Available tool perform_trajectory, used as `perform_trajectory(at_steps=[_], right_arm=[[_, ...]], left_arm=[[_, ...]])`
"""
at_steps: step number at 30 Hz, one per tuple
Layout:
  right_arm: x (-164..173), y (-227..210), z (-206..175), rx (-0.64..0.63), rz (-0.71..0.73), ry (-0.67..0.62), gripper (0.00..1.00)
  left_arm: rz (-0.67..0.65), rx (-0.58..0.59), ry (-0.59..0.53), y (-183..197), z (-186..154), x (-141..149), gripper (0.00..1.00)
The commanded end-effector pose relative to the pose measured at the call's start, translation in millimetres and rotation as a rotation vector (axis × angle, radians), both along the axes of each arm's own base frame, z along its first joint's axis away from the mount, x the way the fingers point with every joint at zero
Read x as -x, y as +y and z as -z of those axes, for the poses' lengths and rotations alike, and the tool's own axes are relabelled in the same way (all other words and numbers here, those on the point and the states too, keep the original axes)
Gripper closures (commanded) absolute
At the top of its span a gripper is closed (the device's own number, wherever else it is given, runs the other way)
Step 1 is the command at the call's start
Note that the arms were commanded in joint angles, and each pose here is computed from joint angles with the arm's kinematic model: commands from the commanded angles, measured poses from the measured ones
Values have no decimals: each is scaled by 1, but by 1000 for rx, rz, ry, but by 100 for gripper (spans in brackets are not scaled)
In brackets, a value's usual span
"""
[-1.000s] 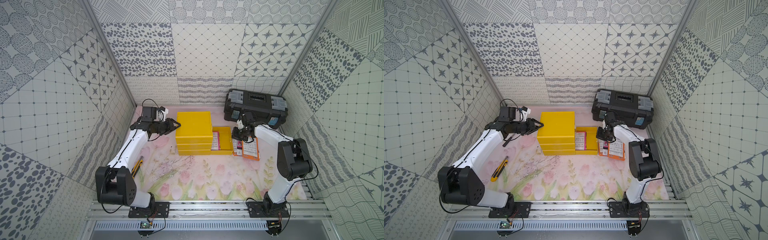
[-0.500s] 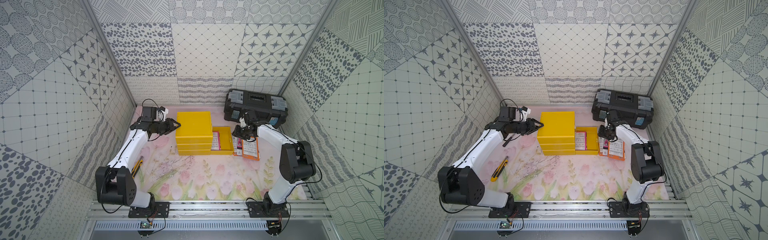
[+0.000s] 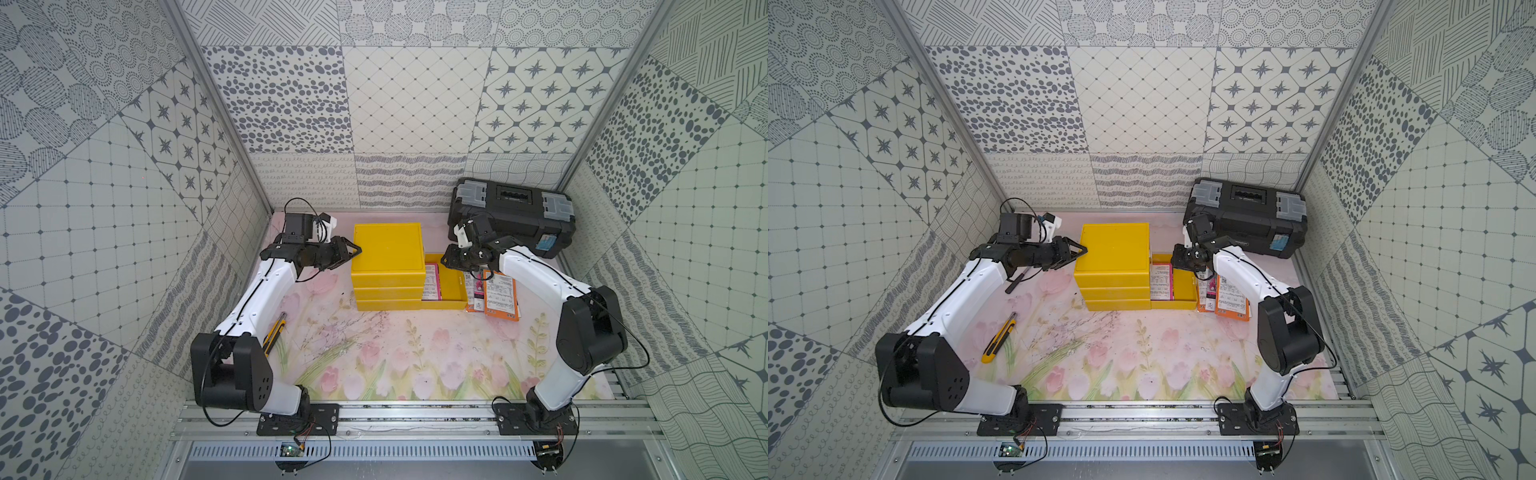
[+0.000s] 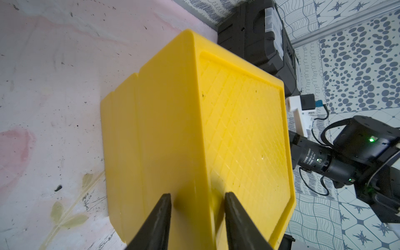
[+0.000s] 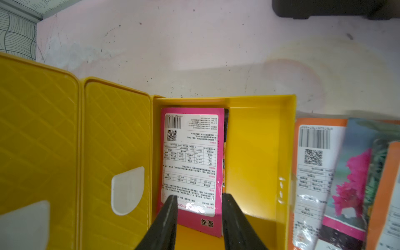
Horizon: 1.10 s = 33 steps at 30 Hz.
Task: Take the seed bags out of the drawer
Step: Pick up the seed packet from the drawer.
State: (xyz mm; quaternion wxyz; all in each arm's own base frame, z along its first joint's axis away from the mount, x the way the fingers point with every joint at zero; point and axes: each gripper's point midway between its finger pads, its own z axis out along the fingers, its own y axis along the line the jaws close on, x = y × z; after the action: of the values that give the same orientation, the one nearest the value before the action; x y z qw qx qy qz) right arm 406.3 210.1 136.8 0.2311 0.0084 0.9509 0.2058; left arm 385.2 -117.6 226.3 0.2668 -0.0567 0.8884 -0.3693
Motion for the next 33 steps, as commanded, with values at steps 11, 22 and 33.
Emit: perform_trajectory(at_steps=[11, 22, 33], right_arm=[[-14, 23, 61, 20, 2, 111, 57], [-14, 24, 80, 28, -3, 147, 57], [-15, 34, 88, -4, -20, 169, 60]], left_arm=[[-38, -98, 162, 11, 36, 23, 57], [-37, -97, 163, 11, 36, 24, 57], [-39, -100, 166, 11, 37, 24, 57]])
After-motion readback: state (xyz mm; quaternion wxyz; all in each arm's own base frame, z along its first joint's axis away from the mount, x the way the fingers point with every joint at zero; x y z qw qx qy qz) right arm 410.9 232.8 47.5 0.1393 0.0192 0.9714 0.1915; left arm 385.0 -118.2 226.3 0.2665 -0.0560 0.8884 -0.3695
